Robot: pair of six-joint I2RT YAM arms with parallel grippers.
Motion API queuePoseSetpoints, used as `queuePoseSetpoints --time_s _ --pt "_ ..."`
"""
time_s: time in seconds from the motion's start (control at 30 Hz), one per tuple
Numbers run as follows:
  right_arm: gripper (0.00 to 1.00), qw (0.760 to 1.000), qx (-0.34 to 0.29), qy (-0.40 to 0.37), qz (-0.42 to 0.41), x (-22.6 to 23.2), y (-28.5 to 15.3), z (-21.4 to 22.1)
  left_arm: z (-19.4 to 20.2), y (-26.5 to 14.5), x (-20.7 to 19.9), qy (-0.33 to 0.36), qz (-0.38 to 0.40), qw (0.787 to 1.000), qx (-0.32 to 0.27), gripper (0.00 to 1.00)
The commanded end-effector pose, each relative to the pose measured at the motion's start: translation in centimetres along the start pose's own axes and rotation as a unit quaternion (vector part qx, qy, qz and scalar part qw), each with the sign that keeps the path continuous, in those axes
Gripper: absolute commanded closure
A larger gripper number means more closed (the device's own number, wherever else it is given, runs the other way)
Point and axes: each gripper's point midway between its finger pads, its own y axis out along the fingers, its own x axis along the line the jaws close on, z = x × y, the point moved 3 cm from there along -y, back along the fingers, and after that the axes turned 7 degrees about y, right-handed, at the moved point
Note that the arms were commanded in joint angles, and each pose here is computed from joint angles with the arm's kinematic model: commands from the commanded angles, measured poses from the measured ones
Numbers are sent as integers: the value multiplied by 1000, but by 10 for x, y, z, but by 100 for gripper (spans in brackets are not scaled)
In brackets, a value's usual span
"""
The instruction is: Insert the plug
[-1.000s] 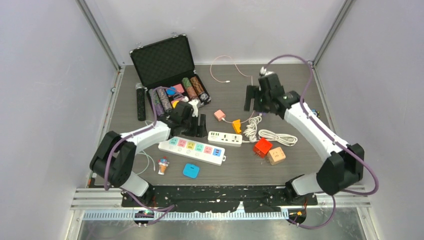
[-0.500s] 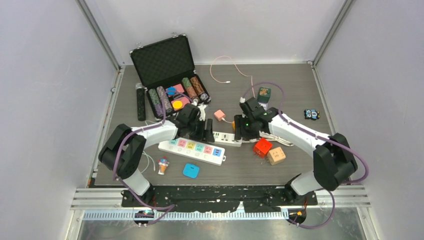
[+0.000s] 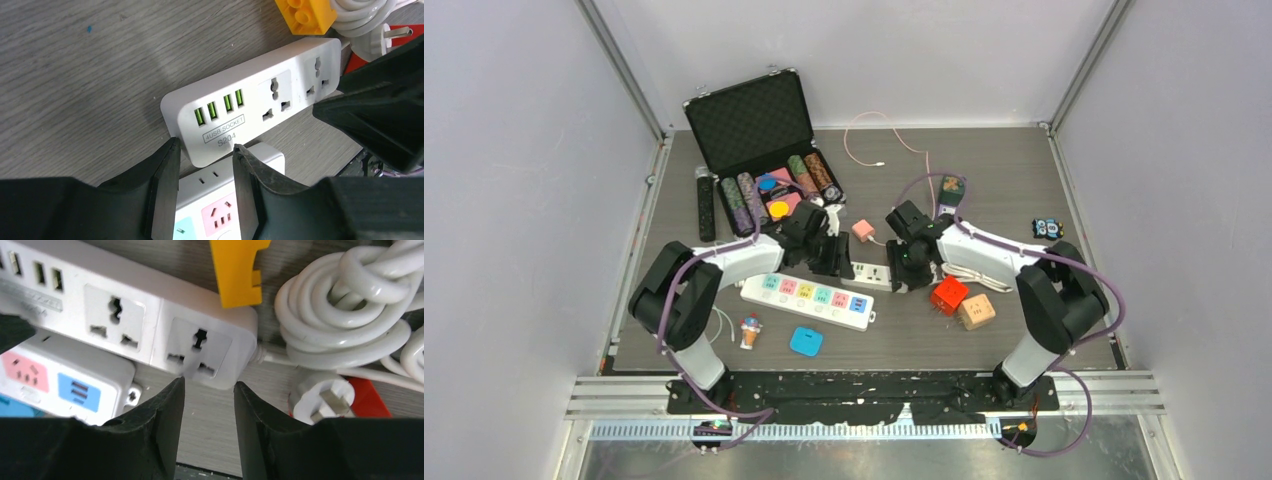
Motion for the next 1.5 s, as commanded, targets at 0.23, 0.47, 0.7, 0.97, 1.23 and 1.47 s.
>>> queuePoseSetpoints --time_s 0.23,0.47,0.7,0.97,1.23,1.47 --pt "55 991 -73 4 111 -39 5 -57 -12 11 -19 33 48 998 12 59" --pt "54 988 -117 -52 85 -36 -4 -97 -23 16 -25 42 54 998 14 60" --pt "36 991 -131 -20 29 -21 -74 -82 -48 -15 -33 71 34 996 -37 60" --pt "5 974 -107 129 154 -78 -90 -18 -91 -39 -25 62 -4 992 -112 36" --pt "1 959 -87 221 156 -84 -74 -3 -118 4 -2 0 -57 993 -103 32" --pt "2 953 -65 272 118 -83 -47 5 -111 40 0 -44 -23 994 -97 33"
